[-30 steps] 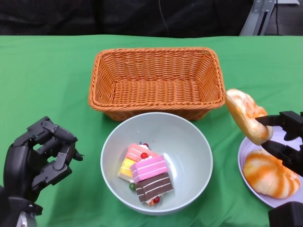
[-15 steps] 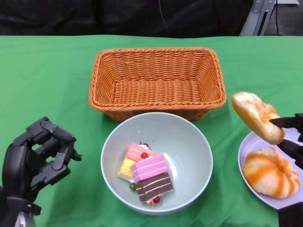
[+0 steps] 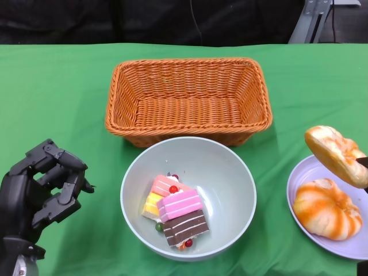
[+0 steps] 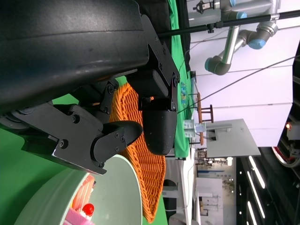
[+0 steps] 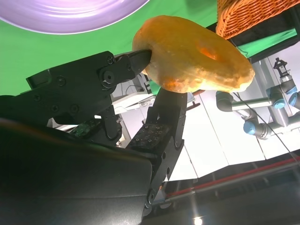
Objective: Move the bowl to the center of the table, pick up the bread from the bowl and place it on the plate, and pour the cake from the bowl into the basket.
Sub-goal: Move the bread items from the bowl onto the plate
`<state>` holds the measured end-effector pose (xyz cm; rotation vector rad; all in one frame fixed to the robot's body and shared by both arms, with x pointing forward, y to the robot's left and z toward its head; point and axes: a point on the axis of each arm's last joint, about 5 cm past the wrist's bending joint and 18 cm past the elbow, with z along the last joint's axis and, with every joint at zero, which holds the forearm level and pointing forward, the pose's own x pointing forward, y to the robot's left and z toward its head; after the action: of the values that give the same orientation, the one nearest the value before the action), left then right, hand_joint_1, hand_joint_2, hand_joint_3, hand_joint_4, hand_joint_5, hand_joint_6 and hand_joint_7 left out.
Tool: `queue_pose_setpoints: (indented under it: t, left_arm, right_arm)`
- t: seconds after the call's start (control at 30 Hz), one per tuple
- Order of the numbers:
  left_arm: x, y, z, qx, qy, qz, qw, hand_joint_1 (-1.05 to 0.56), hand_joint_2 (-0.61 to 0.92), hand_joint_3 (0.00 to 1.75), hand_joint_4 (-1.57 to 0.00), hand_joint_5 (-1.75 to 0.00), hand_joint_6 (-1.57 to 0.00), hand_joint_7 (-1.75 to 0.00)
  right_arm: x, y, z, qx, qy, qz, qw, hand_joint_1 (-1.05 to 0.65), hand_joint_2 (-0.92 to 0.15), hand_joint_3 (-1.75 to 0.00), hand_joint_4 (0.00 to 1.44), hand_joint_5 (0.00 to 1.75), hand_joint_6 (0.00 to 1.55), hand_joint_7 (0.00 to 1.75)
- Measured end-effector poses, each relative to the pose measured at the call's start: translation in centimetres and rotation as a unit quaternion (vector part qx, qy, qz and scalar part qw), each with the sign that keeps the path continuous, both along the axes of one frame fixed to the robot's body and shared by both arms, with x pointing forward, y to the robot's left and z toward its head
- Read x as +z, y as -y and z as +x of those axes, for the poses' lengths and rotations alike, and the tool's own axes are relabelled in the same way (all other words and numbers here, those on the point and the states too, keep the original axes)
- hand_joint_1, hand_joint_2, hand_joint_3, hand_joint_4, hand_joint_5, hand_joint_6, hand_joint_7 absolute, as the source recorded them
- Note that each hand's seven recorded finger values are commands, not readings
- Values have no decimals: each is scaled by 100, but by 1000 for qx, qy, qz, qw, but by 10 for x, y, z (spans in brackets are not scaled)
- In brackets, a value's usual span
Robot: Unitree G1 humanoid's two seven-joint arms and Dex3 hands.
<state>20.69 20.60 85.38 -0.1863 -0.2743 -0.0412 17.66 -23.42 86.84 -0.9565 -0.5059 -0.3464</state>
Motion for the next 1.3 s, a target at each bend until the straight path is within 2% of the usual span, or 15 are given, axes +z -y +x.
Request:
queue_pose_setpoints:
  t: [0.13,0.4,0.8,1.03,1.3]
  left_arm:
    - [0,0,0,0,0,0,1000,-5,69,85,-74,-164,-77,-130]
    - [-1,-1,0,3,-5,0,1000,-5,71,83,-75,-163,-78,-129]
    - [-1,-1,0,6,-6,-1,1000,-5,71,83,-74,-164,-77,-130]
    - [-1,-1,0,5,-6,-2,1000,-6,70,83,-76,-161,-78,-128]
    - [1,-1,1,4,1,2,1000,-5,69,84,-75,-164,-77,-130]
  right_arm:
    - [0,1,-1,-2,0,0,1000,-11,-86,0,78,152,100,64]
    - [-10,14,-15,-35,-27,-12,999,-7,-86,0,80,148,102,60]
    - [-12,17,-16,-49,-41,-19,998,-5,-84,0,83,140,107,52]
    - [-21,14,-19,-49,-95,-42,993,-3,-83,0,90,117,113,31]
    - [-24,12,-19,-46,-111,-51,991,-7,-84,-1,87,122,117,26]
